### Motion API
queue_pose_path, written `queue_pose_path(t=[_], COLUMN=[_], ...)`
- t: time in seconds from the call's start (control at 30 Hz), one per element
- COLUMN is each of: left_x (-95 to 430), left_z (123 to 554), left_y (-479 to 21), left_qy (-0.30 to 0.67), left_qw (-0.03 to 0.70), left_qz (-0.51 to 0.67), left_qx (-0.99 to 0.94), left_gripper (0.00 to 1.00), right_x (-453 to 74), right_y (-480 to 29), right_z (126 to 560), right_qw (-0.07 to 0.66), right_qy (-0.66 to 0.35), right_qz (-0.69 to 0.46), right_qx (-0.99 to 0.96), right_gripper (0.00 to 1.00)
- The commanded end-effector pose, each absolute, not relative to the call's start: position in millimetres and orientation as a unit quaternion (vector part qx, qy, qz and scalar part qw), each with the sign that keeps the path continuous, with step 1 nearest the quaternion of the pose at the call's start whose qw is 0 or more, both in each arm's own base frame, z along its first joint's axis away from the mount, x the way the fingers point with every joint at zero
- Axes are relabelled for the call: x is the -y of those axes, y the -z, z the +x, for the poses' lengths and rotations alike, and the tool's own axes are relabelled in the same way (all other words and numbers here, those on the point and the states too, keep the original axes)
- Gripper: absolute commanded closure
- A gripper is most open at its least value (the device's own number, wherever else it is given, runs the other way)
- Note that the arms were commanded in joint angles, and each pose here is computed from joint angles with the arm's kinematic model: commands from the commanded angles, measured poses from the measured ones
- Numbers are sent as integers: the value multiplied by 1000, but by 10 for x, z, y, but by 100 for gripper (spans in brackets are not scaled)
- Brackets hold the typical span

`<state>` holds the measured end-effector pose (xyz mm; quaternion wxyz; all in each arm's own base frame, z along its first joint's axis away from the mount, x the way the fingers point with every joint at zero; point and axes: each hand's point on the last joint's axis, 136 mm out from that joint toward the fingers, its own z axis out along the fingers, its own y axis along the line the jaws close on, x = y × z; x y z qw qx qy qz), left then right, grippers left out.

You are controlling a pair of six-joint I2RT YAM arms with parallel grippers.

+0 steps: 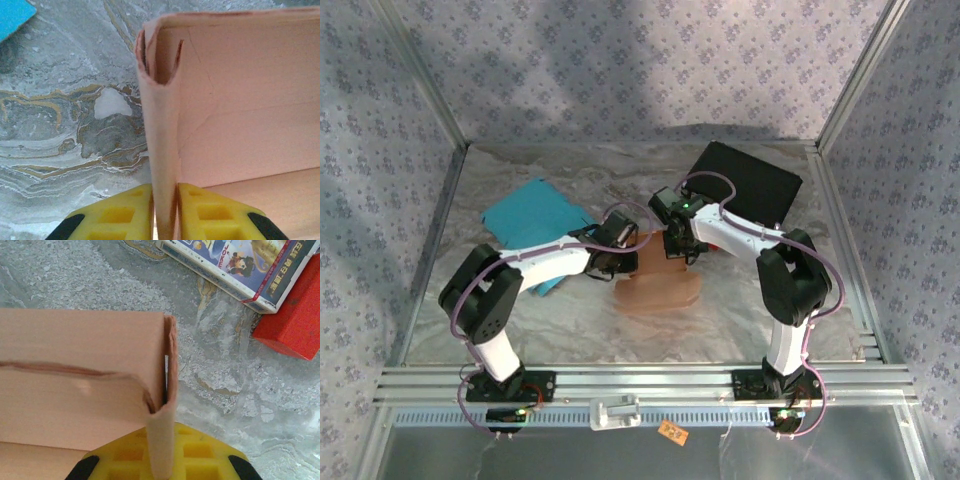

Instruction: Fold the paper box

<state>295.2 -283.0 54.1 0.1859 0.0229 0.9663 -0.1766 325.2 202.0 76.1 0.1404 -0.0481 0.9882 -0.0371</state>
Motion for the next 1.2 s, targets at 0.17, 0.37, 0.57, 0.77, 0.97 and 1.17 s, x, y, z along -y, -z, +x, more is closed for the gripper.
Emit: queue_pose_path(t=[0.17, 0.37, 0.57, 0.77, 0.97, 1.17], left_x=[2881, 2886, 2756, 2620, 2523, 2648], left_z=[2988, 2964, 2929, 2874, 2815, 2826], left_y=[-492, -413, -396, -447, -404, -350], left_qy=[164, 131, 54, -18, -59, -1], left_qw=[181, 175, 174, 187, 191, 184], left_qz=[37, 45, 49, 38, 29, 29], left_qx=[-969, -975, -982, -982, -979, -982], left_gripper=[89, 92, 96, 100, 100, 88], right_x=[-2035, -2050, -2045, -2067, -2084, -2091], right_y=[-712, -717, -708, -700, -665, -642], right_z=[3229, 3239, 3240, 3238, 3241, 3232], right_qw=[132, 133, 132, 129, 123, 120], right_qy=[38, 37, 38, 34, 30, 26], right_qz=[-44, -45, -42, -38, -32, -32], right_qx=[-990, -989, -990, -990, -991, -992], right_gripper=[100, 100, 100, 100, 100, 100])
